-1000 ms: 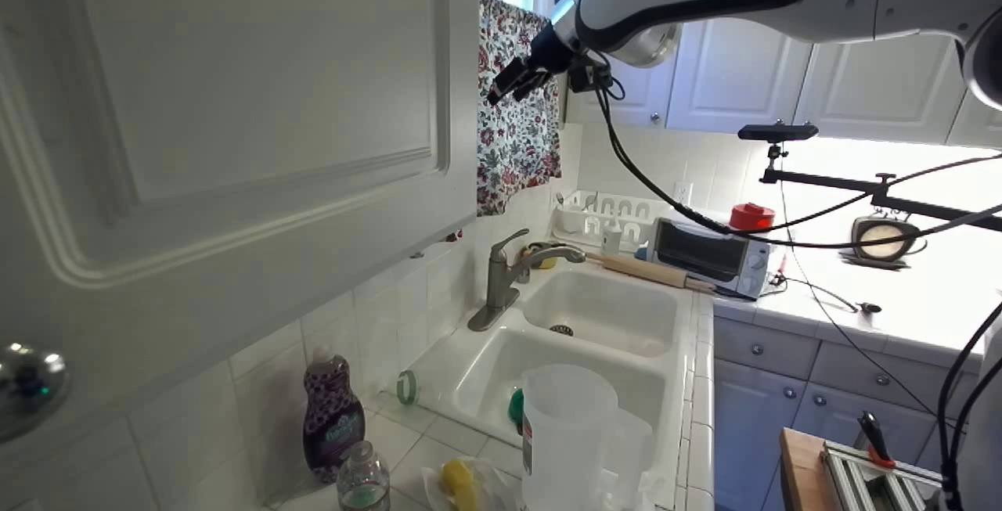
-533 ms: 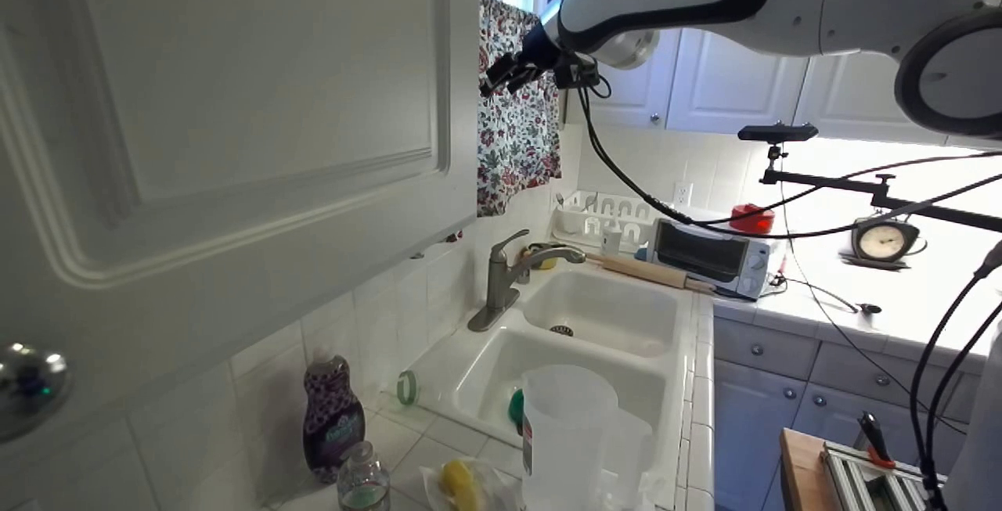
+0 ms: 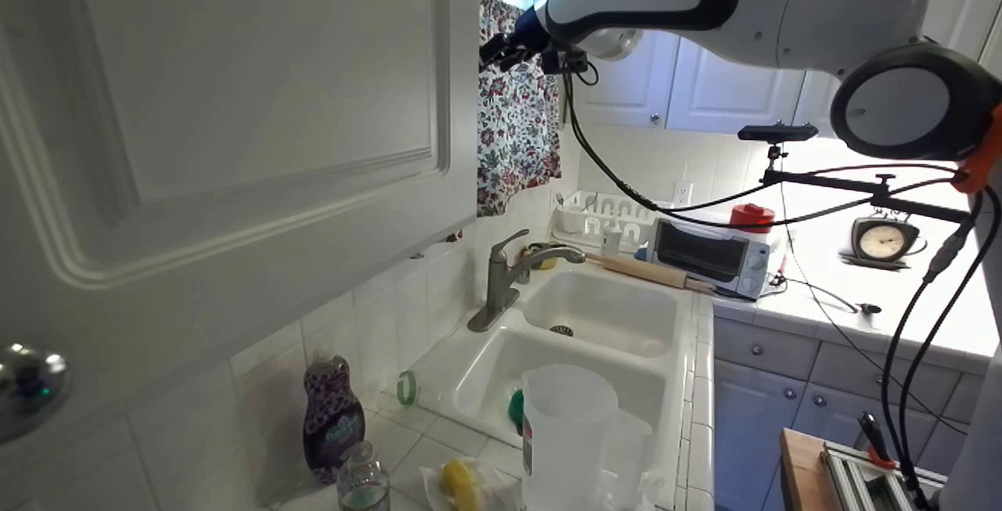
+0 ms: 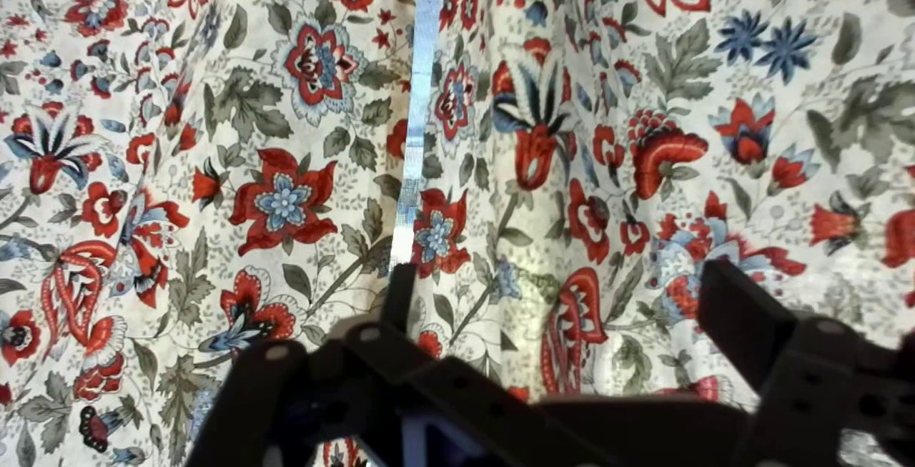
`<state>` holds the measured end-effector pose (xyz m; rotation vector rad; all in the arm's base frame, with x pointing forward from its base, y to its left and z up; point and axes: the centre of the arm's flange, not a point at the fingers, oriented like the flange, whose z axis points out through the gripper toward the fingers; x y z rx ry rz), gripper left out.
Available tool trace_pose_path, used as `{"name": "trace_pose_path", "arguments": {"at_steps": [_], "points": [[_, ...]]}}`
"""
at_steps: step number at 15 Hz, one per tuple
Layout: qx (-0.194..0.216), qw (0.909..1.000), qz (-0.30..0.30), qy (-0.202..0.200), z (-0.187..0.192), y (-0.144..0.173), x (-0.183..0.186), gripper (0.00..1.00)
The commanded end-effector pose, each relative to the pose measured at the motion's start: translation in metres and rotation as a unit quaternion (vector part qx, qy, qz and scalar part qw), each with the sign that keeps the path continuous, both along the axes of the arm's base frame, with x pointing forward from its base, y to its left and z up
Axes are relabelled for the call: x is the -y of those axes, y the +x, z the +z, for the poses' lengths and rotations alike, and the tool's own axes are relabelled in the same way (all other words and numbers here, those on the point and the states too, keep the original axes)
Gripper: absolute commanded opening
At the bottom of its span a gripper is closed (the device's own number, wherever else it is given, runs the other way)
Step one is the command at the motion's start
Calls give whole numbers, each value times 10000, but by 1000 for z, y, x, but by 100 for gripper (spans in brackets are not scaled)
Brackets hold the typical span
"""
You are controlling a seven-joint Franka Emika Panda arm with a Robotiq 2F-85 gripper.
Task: Pull open the curtain on the left
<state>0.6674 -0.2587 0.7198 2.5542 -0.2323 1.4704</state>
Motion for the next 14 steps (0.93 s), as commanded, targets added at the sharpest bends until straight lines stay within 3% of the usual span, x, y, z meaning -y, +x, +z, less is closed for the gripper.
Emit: {"name": "trace_pose_path", "arguments": {"at_steps": [1,10,14], "points": [[278,9994,79,183,7,35,18,74],[428,9986,235,184,4,44,11,8],[424,9986,275,132,5,42,4,0]]}}
